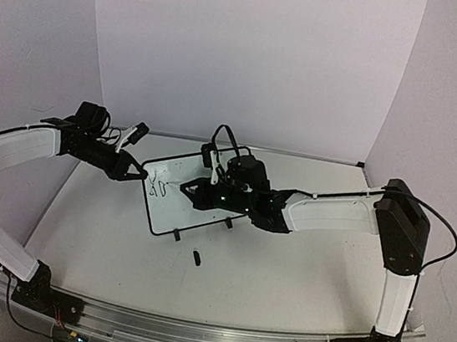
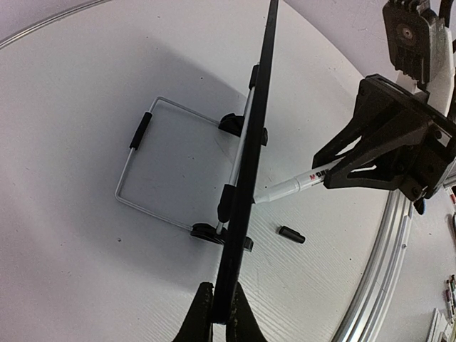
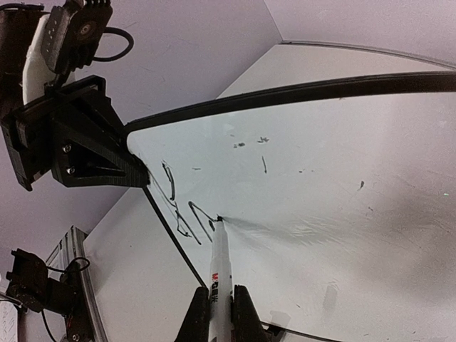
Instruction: Write a sentence on the whiteboard
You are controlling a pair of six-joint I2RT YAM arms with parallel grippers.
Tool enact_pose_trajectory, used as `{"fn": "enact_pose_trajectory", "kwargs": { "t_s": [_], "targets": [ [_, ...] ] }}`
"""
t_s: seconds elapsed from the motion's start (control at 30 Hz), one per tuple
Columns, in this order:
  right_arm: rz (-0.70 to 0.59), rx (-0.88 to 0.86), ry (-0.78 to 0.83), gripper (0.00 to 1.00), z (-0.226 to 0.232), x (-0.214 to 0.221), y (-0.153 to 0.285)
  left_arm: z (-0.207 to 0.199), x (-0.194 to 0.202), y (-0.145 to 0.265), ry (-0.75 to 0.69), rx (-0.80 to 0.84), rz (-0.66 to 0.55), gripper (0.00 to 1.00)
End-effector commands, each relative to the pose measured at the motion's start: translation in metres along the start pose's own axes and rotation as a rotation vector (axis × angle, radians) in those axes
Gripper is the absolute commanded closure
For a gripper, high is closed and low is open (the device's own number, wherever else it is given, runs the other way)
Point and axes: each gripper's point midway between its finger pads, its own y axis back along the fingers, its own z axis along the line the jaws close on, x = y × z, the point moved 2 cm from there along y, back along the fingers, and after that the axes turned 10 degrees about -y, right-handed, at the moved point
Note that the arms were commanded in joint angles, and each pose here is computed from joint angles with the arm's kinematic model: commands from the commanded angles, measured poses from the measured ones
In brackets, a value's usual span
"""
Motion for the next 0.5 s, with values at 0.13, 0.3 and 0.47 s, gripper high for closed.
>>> {"fn": "enact_pose_trajectory", "kwargs": {
  "t_s": [0.13, 0.3, 0.47],
  "targets": [
    [-0.003, 0.03, -0.006, 1.0, -0.0085, 0.0005, 0.0015, 0.0182, -0.0008, 0.0045, -0.02, -0.105, 0.03, 1.0],
    [0.002, 0.041, -0.004, 1.0, -0.0107, 0.0027, 0.0046, 0.0182, -0.0008, 0.0043, -0.02, -0.105, 0.03, 1.0],
    [0.003, 0.049, -0.002, 1.0, -0.0117, 0.0028, 0.0063, 0.0183, -0.0008, 0.0042, -0.02, -0.104, 0.031, 1.0]
  ]
}}
